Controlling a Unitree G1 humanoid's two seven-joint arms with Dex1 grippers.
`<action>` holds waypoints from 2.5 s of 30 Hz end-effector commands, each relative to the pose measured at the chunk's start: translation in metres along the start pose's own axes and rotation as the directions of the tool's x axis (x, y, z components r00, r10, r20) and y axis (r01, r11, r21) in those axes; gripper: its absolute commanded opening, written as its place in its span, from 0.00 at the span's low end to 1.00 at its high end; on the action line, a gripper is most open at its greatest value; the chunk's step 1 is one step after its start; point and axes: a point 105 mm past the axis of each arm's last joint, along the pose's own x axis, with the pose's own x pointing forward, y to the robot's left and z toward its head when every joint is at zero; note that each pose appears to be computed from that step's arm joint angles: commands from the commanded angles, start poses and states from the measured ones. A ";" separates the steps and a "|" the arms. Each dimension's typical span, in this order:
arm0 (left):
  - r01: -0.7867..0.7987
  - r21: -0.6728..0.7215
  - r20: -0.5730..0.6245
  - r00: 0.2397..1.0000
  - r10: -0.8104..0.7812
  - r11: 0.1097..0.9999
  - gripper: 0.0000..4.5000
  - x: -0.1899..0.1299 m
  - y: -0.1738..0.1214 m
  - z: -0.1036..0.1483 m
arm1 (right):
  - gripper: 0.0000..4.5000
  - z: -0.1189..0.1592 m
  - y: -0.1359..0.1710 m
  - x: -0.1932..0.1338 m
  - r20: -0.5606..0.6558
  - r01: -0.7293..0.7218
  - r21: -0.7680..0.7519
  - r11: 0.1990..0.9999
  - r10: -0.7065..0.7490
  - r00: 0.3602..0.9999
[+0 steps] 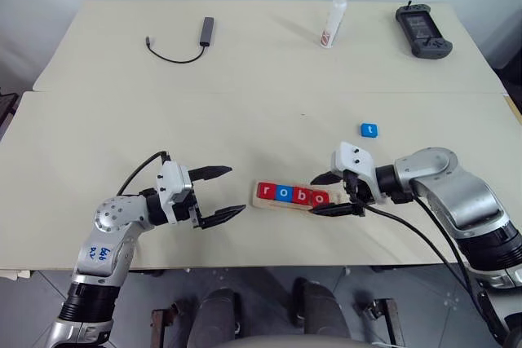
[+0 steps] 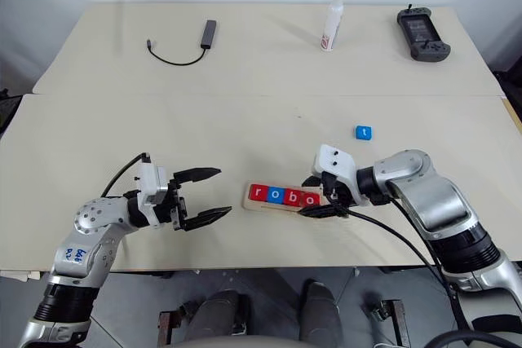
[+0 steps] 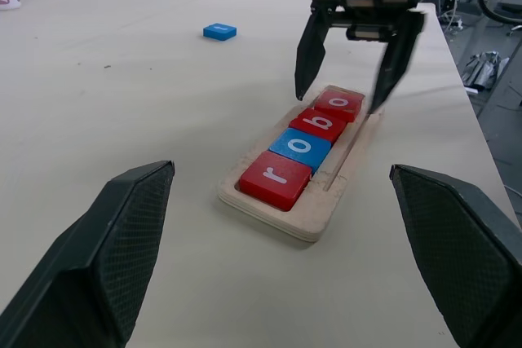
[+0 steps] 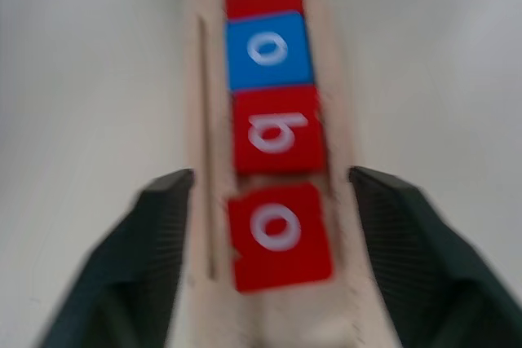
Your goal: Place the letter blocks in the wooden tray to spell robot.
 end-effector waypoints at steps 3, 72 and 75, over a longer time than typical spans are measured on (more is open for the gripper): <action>-0.001 0.043 0.029 1.000 -0.001 0.999 1.00 0.001 -0.002 0.010 | 0.99 0.010 -0.013 -0.029 0.036 0.125 -0.047 0.991 -0.123 0.992; -0.007 0.049 0.033 0.999 0.005 0.999 1.00 0.005 0.002 0.012 | 0.00 -0.023 -0.008 -0.010 -0.087 0.229 0.069 0.971 -0.223 0.971; -0.003 0.050 0.034 0.999 0.002 0.999 1.00 0.007 0.002 0.012 | 0.00 -0.024 -0.012 -0.010 -0.091 0.246 0.060 0.967 -0.240 0.967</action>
